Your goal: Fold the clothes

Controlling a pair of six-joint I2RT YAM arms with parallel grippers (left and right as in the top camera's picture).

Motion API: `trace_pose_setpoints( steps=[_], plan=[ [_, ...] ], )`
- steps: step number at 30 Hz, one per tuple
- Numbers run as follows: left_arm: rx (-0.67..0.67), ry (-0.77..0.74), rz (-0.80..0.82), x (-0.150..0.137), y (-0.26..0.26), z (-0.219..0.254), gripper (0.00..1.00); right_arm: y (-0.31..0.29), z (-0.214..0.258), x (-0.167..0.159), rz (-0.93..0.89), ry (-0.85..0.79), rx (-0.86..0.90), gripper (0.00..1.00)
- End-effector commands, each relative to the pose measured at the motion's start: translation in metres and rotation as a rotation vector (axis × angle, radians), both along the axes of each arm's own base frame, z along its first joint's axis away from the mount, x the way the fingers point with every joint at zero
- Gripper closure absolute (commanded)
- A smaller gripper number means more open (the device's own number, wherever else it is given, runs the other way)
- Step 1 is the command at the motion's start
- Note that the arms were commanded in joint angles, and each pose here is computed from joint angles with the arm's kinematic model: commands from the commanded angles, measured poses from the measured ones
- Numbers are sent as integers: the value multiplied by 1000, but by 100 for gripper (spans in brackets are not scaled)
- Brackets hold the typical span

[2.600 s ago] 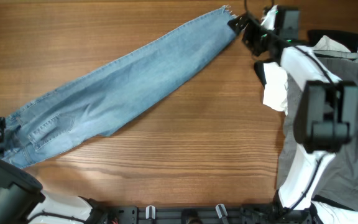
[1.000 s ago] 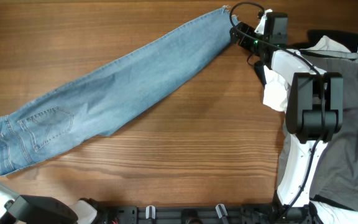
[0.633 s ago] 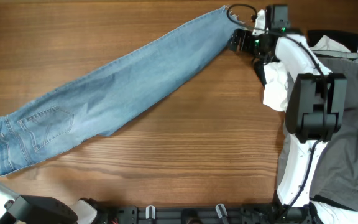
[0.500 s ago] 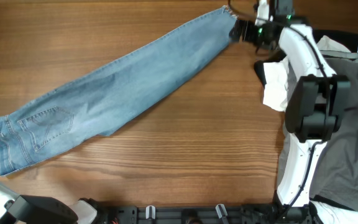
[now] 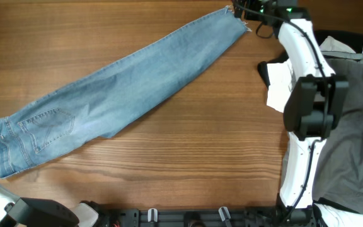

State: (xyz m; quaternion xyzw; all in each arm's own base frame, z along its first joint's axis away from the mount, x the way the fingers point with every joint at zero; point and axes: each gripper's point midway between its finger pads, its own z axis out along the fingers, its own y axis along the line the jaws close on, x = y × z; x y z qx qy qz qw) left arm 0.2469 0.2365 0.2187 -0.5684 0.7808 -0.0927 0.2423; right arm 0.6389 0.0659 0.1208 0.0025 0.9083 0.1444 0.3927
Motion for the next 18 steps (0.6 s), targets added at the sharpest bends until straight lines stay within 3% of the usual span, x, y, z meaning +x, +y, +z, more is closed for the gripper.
trace_pose_setpoints(
  steps=[1, 11, 13, 14, 18],
  plan=[
    [-3, -2, -29, 2, -3, -2, 12, -4, -50, 5, -10, 53, -38, 0],
    [10, 4, -51, 1, -3, -2, 12, -3, -84, 6, -7, 90, -36, 9],
    [11, 4, -51, 1, -3, -2, 12, -1, -88, 5, -4, 94, -28, 7],
    [11, 4, -51, 1, -3, -2, 12, 1, -90, 6, 5, 94, -21, 2],
    [11, 3, -51, 1, -3, -2, 12, 8, -98, 5, 30, 103, 12, 0]
  ],
)
